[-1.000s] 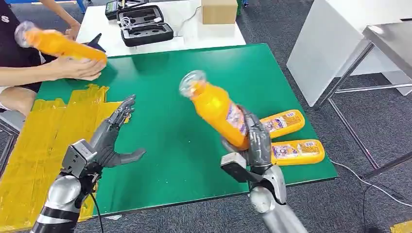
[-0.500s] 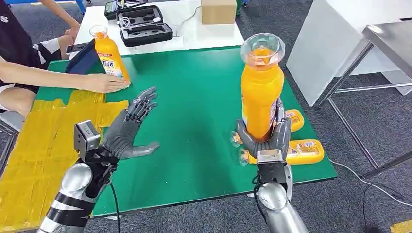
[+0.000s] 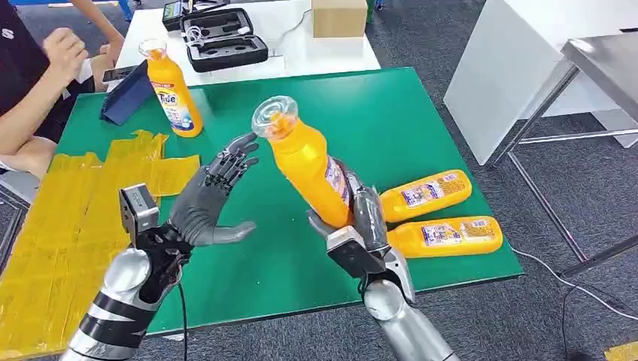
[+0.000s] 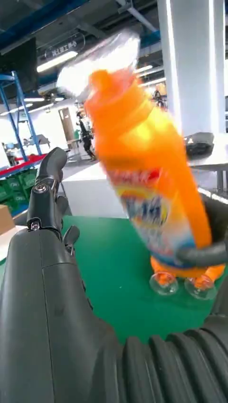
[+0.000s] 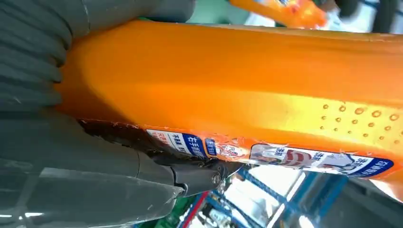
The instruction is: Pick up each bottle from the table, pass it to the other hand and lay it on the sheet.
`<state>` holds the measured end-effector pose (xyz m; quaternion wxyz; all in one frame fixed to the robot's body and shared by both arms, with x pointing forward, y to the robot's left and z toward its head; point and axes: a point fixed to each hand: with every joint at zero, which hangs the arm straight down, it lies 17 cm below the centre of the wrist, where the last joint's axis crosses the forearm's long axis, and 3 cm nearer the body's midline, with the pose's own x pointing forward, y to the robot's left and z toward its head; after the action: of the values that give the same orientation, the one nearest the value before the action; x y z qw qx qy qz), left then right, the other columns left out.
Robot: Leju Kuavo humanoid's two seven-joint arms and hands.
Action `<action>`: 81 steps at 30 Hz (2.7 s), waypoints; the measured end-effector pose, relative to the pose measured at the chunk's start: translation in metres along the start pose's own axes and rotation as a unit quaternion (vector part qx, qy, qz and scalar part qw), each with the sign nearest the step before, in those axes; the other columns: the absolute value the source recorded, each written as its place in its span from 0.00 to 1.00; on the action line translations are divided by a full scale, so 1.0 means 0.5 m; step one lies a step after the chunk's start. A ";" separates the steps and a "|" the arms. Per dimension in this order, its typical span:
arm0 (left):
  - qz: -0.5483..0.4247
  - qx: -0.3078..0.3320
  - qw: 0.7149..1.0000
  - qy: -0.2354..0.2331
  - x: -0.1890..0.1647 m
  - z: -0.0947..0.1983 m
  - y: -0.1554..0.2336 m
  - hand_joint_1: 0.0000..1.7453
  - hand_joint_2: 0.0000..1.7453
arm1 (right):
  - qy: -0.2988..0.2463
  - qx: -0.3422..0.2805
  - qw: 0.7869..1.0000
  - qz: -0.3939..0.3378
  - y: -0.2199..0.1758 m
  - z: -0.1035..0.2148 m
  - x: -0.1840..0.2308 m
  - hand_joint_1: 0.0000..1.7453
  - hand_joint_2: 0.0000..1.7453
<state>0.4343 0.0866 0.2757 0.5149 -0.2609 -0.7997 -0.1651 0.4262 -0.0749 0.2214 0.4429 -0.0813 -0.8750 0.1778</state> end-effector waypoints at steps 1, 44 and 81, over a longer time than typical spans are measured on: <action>0.000 -0.002 1.000 0.000 -0.001 0.000 -0.003 0.00 1.00 | 0.002 0.004 1.000 0.001 0.006 0.001 -0.003 1.00 1.00; 0.051 -0.004 0.999 0.020 -0.034 -0.010 -0.011 1.00 1.00 | -0.134 0.041 0.984 0.106 0.132 0.033 0.129 1.00 1.00; -0.417 0.226 0.880 0.018 0.009 0.017 0.263 1.00 1.00 | -0.031 -0.011 0.987 -0.155 0.008 0.009 0.111 0.00 1.00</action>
<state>0.5039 0.1988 0.2758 0.4579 0.2227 -0.8407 -0.1842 0.3895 -0.0555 0.2585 0.4366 0.0561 -0.8924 0.0993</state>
